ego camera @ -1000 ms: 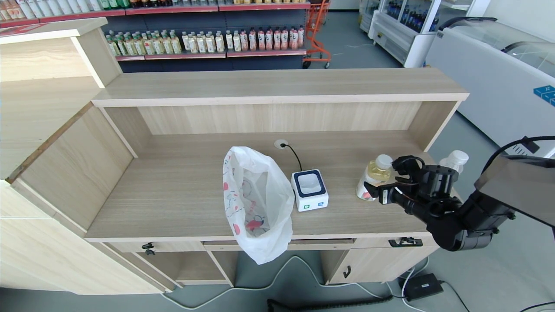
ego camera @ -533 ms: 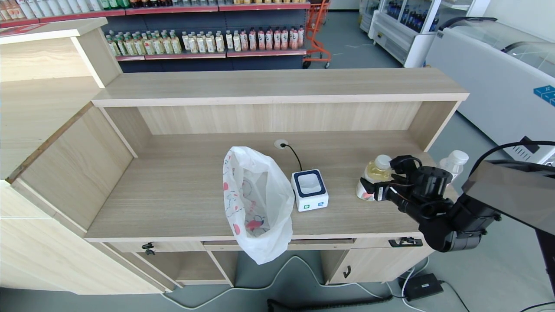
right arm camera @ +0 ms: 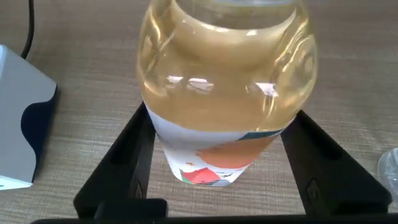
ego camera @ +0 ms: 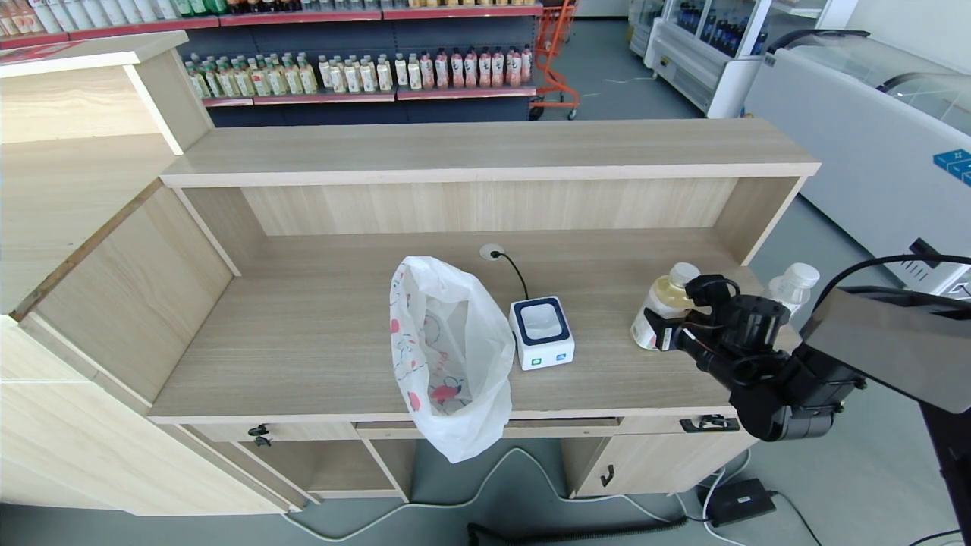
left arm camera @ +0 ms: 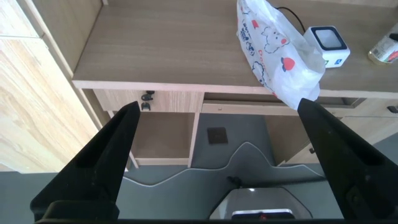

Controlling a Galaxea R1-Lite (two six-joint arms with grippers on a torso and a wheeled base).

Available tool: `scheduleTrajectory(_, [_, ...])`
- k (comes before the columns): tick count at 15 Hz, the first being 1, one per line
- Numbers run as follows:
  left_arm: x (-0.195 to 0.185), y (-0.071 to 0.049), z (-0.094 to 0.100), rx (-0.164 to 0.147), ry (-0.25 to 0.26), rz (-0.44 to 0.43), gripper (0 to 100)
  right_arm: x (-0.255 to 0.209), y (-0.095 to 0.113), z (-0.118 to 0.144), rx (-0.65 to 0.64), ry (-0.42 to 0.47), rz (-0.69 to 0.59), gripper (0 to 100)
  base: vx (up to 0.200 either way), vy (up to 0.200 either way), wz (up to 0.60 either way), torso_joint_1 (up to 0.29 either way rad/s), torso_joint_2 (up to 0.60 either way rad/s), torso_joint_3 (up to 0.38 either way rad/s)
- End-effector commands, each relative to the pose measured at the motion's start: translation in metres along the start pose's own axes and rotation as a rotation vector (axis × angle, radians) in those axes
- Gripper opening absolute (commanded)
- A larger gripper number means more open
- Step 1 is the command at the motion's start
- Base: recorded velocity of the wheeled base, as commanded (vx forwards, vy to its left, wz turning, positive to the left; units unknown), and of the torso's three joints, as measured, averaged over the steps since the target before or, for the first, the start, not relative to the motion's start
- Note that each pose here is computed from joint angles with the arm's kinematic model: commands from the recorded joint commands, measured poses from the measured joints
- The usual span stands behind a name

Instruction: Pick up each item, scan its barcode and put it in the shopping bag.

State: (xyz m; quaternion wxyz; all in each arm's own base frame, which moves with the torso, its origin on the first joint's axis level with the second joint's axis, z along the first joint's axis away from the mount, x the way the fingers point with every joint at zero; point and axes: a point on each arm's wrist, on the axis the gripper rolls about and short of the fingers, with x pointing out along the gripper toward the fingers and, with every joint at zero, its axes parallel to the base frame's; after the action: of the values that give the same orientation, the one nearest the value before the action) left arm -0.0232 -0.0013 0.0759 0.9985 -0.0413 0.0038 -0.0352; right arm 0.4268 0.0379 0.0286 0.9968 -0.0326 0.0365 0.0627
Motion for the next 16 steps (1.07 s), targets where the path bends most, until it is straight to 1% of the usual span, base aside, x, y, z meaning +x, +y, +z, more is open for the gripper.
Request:
scheduleTrajectory(1, [0.000,0.000,0.000,0.000,0.000,0.002,100,0.003,0.000,-0.002,-0.003,-0.002,0.001,0,0.000,0.000,0.00,0.000,0.00,0.000])
scheduleTrajectory(5, [0.000,0.000,0.000,0.000,0.000,0.000,100,0.002,-0.002,0.001,-0.007,-0.014,-0.004,0,0.000,0.000,0.00,0.000,0.00,0.000])
scheduleTrajectory(7, [0.000,0.000,0.000,0.000,0.000,0.000,100,0.002,-0.008,0.003,-0.015,-0.028,-0.018,0,0.000,0.000,0.00,0.000,0.00,0.000])
scheduleTrajectory(9, [0.000,0.000,0.000,0.000,0.000,0.000,100,0.004,-0.016,0.002,-0.049,-0.034,-0.037,0,0.000,0.000,0.00,0.000,0.00,0.000])
scheduleTrajectory(11, [0.000,0.000,0.000,0.000,0.000,0.000,100,0.008,-0.019,0.004,-0.064,-0.048,-0.045,0,0.000,0.000,0.00,0.000,0.00,0.000])
scheduleTrajectory(15, [0.000,0.000,0.000,0.000,0.000,0.000,100,0.009,-0.010,0.004,-0.069,-0.050,-0.039,0,0.000,0.000,0.00,0.000,0.00,0.000])
scheduleTrajectory(16, [0.000,0.000,0.000,0.000,0.000,0.000,100,0.008,-0.009,0.003,-0.070,-0.043,-0.069,0,0.000,0.000,0.00,0.000,0.00,0.000])
